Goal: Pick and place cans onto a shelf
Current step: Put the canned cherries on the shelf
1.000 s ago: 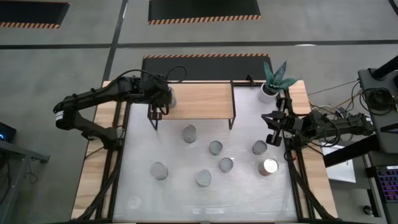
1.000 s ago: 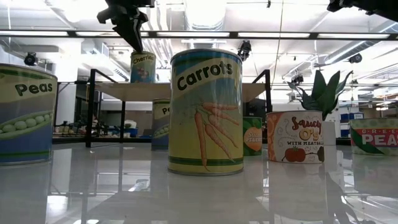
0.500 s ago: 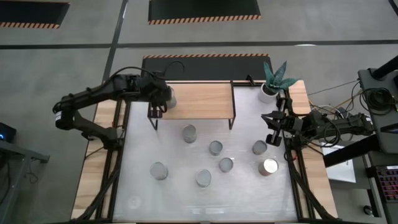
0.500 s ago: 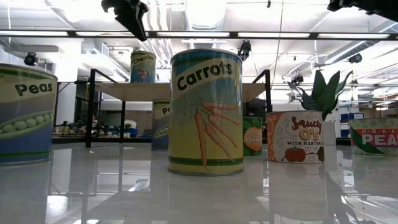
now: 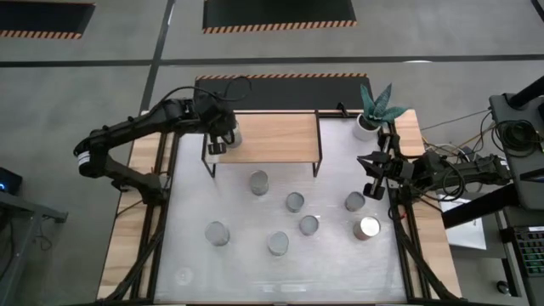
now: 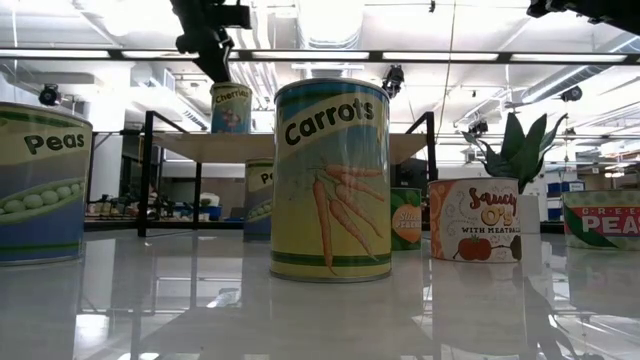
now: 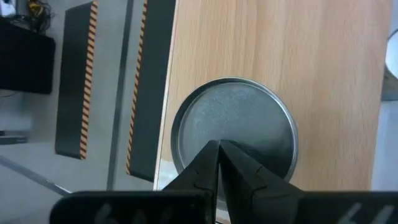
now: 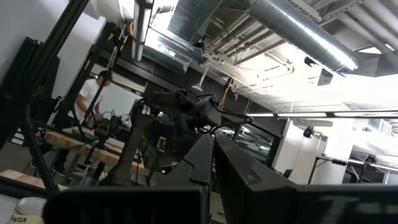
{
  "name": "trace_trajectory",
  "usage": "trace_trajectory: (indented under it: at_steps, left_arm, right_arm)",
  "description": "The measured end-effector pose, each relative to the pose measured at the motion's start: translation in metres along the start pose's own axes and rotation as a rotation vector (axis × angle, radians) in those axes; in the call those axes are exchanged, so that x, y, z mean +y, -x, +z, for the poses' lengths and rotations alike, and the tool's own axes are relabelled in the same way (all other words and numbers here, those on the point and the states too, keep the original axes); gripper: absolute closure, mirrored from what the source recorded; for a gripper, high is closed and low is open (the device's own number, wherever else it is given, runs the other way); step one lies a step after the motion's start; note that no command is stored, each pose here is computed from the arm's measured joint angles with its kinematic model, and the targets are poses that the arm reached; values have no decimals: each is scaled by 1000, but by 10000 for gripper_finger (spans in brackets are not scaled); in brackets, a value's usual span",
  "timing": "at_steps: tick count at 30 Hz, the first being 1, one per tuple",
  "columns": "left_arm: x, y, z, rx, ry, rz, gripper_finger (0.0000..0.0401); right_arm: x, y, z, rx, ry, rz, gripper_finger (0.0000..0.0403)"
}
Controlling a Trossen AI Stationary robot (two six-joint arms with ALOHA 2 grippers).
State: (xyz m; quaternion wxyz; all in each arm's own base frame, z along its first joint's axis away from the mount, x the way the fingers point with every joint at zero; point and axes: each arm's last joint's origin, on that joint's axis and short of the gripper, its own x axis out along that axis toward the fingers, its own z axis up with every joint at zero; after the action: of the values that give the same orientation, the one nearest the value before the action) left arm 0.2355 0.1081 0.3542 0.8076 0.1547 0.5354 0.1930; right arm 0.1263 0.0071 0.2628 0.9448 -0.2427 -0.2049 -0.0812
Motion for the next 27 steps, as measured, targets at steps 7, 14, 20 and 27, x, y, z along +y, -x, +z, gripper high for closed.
trace_trajectory:
  at_steps: [7,14,20,27]
  left_arm:
    - [2,-5,-2,48,-53,83,401]
    - [12,-9,-3,44,-64,109,401]
    - [23,-12,-7,42,-23,136,401]
    - [26,-14,-7,36,-32,146,401]
  right_arm:
    - [0,0,0,0,2,0,394]
    - [0,0,0,0,9,0,394]
    - [0,0,0,0,9,0,394]
    - [0,0,0,0,12,0,394]
